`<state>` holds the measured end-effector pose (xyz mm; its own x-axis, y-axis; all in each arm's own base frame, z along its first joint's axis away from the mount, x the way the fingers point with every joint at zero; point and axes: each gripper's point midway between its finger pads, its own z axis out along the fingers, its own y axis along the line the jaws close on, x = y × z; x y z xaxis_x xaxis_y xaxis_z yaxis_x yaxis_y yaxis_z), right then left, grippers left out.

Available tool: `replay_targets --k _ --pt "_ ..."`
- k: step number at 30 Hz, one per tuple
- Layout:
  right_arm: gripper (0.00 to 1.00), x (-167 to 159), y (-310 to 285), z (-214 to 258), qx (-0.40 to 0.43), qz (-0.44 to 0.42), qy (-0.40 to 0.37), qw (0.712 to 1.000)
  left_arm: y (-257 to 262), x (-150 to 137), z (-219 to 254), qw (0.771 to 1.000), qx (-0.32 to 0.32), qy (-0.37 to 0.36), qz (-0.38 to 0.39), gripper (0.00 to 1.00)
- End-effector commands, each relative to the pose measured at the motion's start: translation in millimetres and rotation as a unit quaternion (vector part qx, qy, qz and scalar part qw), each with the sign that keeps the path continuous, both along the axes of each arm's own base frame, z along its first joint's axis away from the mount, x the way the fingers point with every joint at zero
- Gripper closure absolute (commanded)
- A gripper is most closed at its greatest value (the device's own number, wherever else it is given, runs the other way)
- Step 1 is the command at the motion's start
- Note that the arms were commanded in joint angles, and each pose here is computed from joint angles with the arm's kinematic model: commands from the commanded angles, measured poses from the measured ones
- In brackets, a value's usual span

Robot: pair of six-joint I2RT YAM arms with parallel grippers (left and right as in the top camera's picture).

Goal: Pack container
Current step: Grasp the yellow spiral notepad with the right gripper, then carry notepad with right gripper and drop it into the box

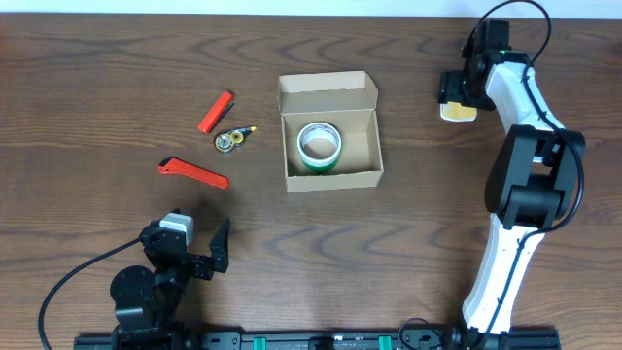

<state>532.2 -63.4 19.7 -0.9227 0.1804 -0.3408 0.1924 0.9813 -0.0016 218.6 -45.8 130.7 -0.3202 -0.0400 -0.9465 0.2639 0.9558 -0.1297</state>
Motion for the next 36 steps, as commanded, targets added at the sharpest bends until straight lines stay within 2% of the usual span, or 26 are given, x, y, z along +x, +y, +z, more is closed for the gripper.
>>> replay_targets --k 1,9,18,28,36 --pt "0.31 19 1 65 0.012 -0.002 -0.065 0.998 -3 -1 -9 1.000 -0.009 0.012 -0.005 0.05" --pt "0.32 22 34 163 0.068 0.041 -0.149 0.986 -3 -1 -9 1.000 -0.009 0.012 -0.005 0.05" --pt "0.32 -8 110 239 0.101 0.120 -0.196 0.968 -3 -1 -9 1.000 -0.009 0.012 -0.005 0.04" --pt "0.33 -51 241 214 0.126 0.206 -0.125 0.962 -3 -1 -9 1.000 -0.009 0.012 -0.005 0.05" --pt "0.34 -85 300 166 0.087 0.199 -0.051 0.975 -3 -1 -9 1.000 -0.009 0.012 -0.005 0.05"
